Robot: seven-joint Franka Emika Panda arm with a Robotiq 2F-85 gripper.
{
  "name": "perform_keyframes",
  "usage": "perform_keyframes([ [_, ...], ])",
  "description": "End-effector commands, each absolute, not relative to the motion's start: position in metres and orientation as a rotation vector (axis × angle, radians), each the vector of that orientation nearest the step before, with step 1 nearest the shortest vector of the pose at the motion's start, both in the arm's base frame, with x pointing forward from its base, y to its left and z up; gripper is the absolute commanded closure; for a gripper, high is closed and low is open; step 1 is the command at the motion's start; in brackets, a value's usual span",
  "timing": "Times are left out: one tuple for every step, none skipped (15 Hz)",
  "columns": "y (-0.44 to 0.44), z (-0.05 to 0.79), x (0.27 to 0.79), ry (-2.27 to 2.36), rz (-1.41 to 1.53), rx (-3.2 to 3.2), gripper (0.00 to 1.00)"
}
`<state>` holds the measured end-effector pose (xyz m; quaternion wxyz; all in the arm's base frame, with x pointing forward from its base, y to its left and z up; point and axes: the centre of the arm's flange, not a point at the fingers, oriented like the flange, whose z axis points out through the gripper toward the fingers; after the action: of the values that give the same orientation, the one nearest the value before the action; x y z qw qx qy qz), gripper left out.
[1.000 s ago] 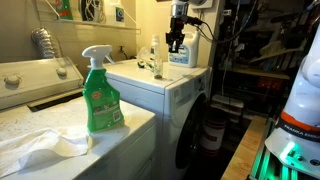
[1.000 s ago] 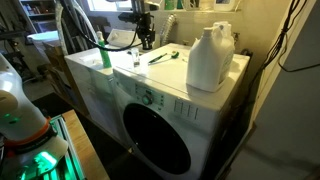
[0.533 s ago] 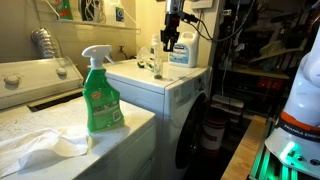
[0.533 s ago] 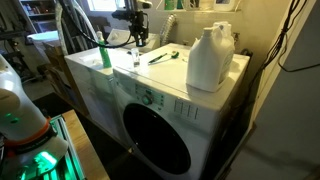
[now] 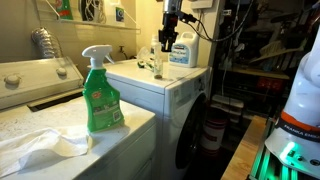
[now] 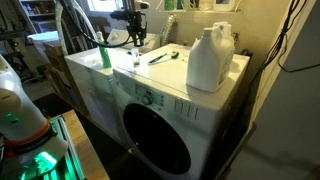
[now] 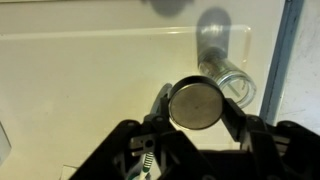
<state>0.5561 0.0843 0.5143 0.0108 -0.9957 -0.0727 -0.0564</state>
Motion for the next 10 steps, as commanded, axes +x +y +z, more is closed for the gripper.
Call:
perform_keyframes([
  [0.104, 0.507, 0.55, -0.31, -0.128, -3.116, 0.7],
  [0.109, 0.506, 0.55, -0.33, -0.117, -3.111, 0.7],
  [0.114, 0.504, 0.55, -0.345, -0.111, -3.107, 0.7],
  [0.117, 0.503, 0.549, -0.357, -0.104, -3.106, 0.7],
  [0.119, 0.5, 0.551, -0.363, -0.102, -3.111, 0.7],
  [0.121, 0.498, 0.551, -0.365, -0.098, -3.113, 0.7],
  [0.123, 0.496, 0.552, -0.372, -0.094, -3.108, 0.7],
  [0.124, 0.493, 0.553, -0.368, -0.102, -3.11, 0.7],
  [0.125, 0.491, 0.555, -0.372, -0.102, -3.105, 0.7],
  [0.126, 0.488, 0.556, -0.37, -0.104, -3.107, 0.7],
])
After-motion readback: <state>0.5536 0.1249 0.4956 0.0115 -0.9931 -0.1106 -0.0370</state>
